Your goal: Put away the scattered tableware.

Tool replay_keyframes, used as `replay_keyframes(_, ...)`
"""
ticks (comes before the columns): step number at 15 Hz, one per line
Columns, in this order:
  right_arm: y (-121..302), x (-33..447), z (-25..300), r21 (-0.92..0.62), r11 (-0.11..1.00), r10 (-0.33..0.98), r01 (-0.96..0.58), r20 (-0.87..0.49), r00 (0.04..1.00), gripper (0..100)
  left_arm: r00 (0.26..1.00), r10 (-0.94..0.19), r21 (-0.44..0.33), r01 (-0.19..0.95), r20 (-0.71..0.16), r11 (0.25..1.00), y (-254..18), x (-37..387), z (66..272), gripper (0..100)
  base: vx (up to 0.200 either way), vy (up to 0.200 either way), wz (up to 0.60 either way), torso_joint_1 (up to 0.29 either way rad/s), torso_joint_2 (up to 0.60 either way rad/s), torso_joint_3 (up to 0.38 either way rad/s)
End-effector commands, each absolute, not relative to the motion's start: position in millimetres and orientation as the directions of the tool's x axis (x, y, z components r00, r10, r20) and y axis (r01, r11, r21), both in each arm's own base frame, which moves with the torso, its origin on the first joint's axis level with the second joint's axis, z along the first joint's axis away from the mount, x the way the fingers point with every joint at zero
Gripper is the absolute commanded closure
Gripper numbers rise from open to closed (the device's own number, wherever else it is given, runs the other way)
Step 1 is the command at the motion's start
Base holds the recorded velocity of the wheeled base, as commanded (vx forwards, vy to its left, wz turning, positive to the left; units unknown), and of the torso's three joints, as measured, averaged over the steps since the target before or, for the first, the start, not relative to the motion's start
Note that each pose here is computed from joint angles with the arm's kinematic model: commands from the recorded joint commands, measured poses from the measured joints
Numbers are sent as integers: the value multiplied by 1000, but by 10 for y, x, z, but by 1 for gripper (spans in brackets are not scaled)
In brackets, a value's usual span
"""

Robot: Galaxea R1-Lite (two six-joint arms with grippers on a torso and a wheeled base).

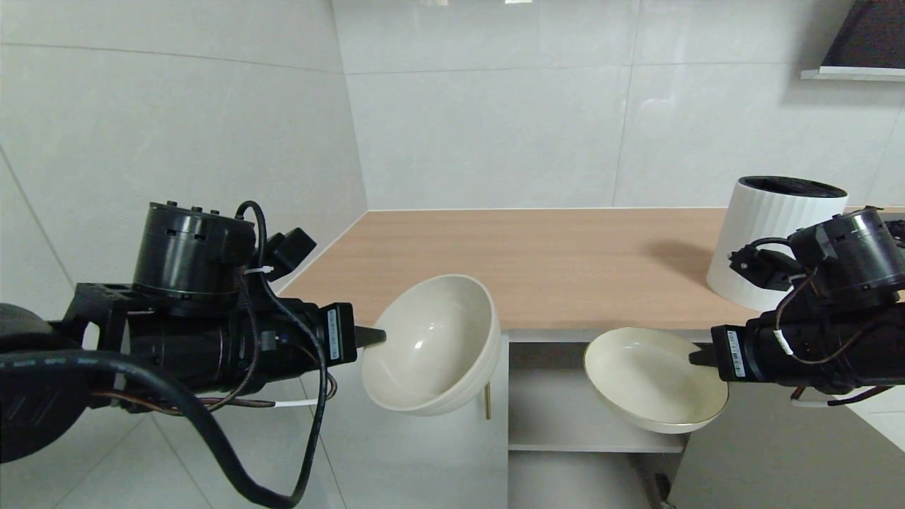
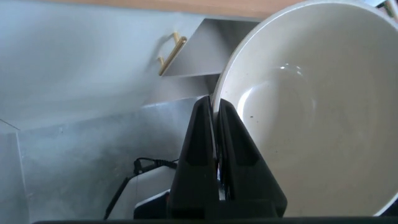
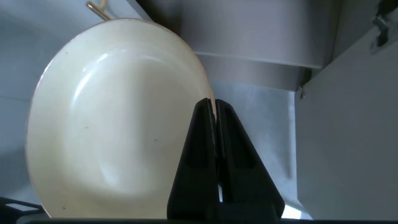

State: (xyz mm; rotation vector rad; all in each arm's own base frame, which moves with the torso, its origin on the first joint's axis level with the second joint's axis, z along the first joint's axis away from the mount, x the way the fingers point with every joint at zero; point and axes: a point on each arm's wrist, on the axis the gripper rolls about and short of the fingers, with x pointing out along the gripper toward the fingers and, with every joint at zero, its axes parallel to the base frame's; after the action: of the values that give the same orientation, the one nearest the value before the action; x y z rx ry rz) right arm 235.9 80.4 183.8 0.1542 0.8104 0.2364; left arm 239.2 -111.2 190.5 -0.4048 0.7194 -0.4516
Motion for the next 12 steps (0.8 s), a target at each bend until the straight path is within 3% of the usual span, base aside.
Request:
replay_keyframes(1,811,2377,1810,224,963,265,-148,-705,657,100,658,-523,-497,250,-542,831,-1126,2404,1876,100,0,0,0,-159,403,227)
replay_keyframes(12,803,2400,1783,223,965,259,-139,-713,652,100,658,-523,-496,251,-542,831,-1128,2409,1876,100,0,0,0,-179,462,283)
